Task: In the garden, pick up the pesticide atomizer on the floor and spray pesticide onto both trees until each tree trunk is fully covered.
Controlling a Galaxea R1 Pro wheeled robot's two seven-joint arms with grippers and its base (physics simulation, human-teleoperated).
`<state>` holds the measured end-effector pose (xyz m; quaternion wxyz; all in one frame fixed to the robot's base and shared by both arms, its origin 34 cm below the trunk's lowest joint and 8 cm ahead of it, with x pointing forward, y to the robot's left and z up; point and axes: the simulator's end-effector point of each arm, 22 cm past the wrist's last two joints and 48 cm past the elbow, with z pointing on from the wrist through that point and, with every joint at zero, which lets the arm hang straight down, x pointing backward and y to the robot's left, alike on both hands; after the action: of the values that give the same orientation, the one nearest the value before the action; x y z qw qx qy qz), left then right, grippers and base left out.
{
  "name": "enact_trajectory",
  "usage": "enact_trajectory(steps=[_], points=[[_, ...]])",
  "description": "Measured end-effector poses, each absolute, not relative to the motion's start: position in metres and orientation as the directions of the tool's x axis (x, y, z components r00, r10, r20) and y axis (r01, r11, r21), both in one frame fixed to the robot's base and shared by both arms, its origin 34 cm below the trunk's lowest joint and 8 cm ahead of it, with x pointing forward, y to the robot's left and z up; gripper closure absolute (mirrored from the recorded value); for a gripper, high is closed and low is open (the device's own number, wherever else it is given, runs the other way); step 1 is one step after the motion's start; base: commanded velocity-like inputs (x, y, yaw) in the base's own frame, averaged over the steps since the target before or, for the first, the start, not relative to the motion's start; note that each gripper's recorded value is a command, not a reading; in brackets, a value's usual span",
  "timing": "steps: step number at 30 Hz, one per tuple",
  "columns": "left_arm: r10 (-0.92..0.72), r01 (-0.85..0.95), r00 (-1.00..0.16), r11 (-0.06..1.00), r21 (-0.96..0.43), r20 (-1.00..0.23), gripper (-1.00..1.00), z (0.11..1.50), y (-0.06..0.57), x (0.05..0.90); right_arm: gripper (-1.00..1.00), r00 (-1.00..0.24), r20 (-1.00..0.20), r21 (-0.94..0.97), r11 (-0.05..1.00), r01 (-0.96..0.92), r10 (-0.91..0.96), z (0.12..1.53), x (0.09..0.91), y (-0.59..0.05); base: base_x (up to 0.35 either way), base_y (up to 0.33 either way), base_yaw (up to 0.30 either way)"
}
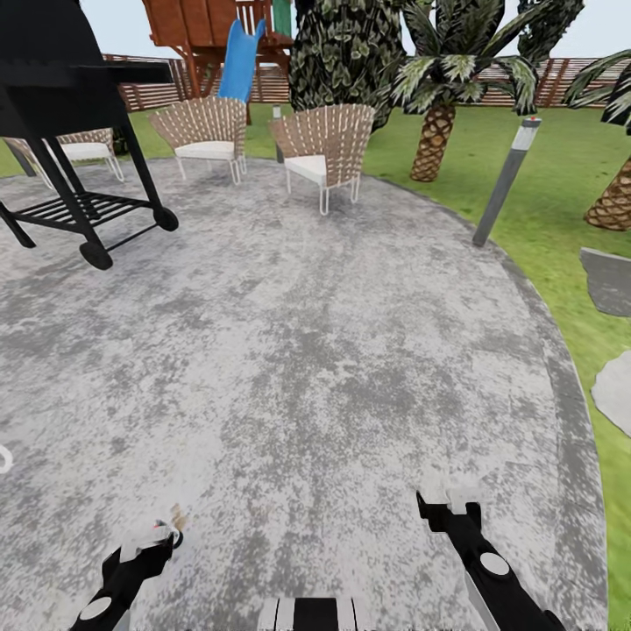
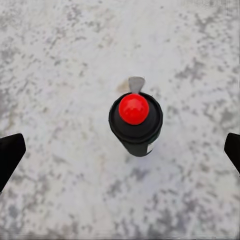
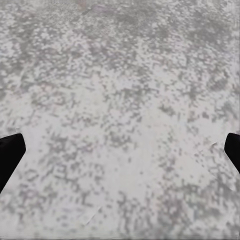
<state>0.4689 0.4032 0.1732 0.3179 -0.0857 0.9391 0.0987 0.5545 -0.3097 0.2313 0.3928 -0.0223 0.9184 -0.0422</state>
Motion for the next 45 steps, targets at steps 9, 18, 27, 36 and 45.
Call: enact_trajectory(steps=[9,18,27,36,45], points=[[-0.077,-0.206,-0.785,0.968,0.141,-0.615,-1.00,0.160,0.401,0.463,-1.00,-0.725,-0.684,-0.096,0.995,-0.011,-0.074,0.207,0.540,-0.311,0.000,0.000,-0.002],[-0.072,-0.199,-0.798,0.969,0.149,-0.598,-1.00,0.149,0.402,0.455,-1.00,-0.747,-0.660,-0.096,0.995,-0.014,-0.074,0.192,0.530,-0.311,0.000,0.000,-0.136],[-0.072,-0.195,-0.816,0.968,0.156,-0.574,-1.00,0.138,0.403,0.444,-1.00,-0.767,-0.638,-0.096,0.995,-0.017,-0.074,0.178,0.520,-0.311,0.000,0.000,-0.091],[-0.072,-0.193,-0.822,0.968,0.159,-0.565,-1.00,0.134,0.403,0.440,-1.00,-0.765,-0.639,-0.096,0.995,-0.020,-0.077,0.176,0.520,-0.310,0.000,0.000,-0.108],[-0.072,-0.193,-0.823,0.968,0.159,-0.563,-1.00,0.133,0.403,0.439,-1.00,-0.651,-0.754,-0.096,0.995,-0.024,-0.088,0.202,0.546,-0.307,0.000,0.000,-0.006]])
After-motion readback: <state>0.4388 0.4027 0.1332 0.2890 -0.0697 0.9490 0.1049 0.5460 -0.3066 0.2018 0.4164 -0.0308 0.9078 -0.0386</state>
